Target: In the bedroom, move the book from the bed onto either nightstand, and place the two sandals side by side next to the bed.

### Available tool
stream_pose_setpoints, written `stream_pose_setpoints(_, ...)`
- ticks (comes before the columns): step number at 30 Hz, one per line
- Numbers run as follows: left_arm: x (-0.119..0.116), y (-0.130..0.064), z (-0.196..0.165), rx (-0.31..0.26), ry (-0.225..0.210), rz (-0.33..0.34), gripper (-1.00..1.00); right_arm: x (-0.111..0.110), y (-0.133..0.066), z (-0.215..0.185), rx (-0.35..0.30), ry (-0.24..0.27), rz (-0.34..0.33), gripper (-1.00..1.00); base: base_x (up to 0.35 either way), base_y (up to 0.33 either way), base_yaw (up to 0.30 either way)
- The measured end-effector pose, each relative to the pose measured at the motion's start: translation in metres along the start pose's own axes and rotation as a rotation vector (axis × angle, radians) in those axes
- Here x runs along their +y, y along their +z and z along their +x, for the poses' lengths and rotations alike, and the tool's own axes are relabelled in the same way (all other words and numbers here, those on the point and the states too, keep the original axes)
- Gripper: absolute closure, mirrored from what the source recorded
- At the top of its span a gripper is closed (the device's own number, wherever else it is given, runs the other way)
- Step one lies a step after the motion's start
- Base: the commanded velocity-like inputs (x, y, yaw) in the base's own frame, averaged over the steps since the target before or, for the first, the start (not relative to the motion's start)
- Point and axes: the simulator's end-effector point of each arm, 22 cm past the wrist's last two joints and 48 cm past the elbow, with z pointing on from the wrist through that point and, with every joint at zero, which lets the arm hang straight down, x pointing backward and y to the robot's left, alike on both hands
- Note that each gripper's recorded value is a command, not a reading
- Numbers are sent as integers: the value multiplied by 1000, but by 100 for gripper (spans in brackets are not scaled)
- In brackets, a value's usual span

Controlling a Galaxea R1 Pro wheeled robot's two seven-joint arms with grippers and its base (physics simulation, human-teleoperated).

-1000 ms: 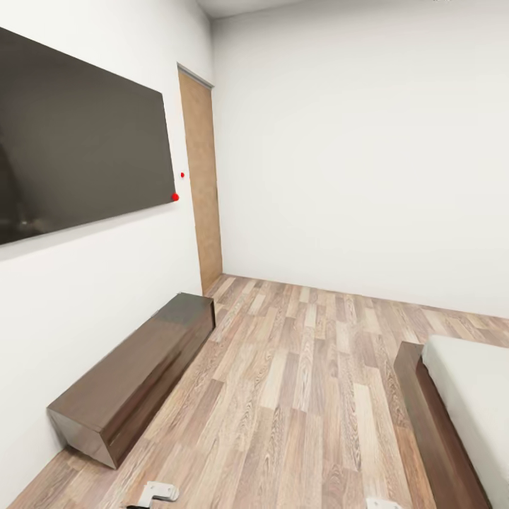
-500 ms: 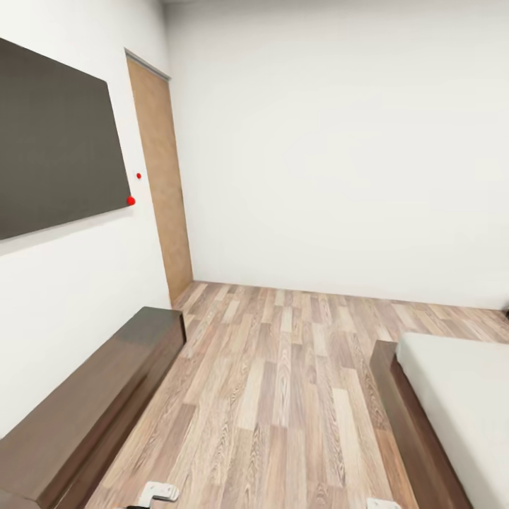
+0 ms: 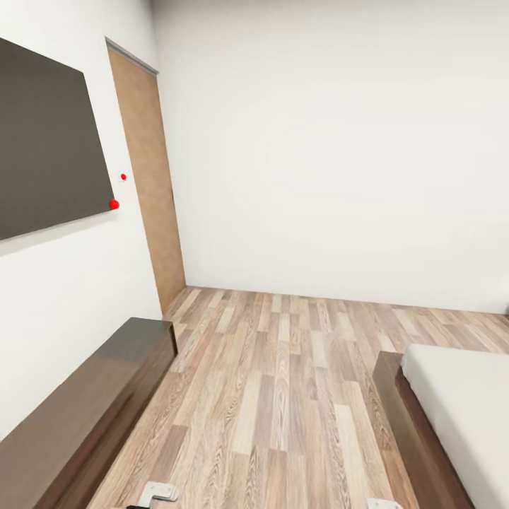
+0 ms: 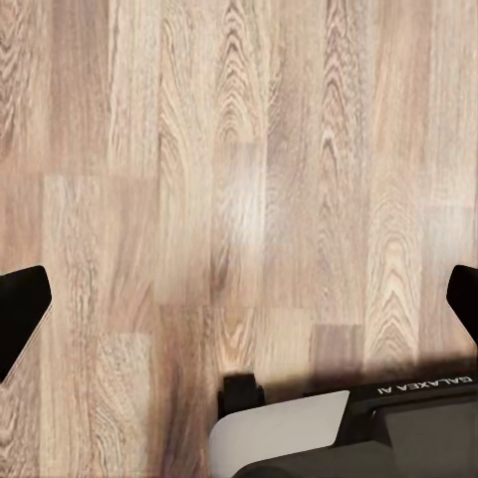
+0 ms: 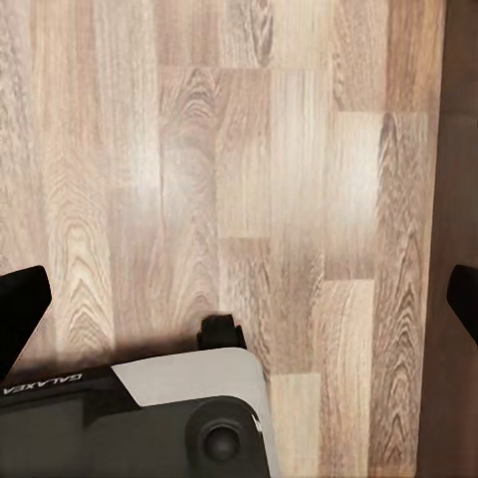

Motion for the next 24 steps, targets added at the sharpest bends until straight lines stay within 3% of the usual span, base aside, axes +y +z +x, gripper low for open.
stream_pose_setpoints(24,0,0,0,0,0,0,-100,1,0,0,0,-1,0,-100,350,0,-1)
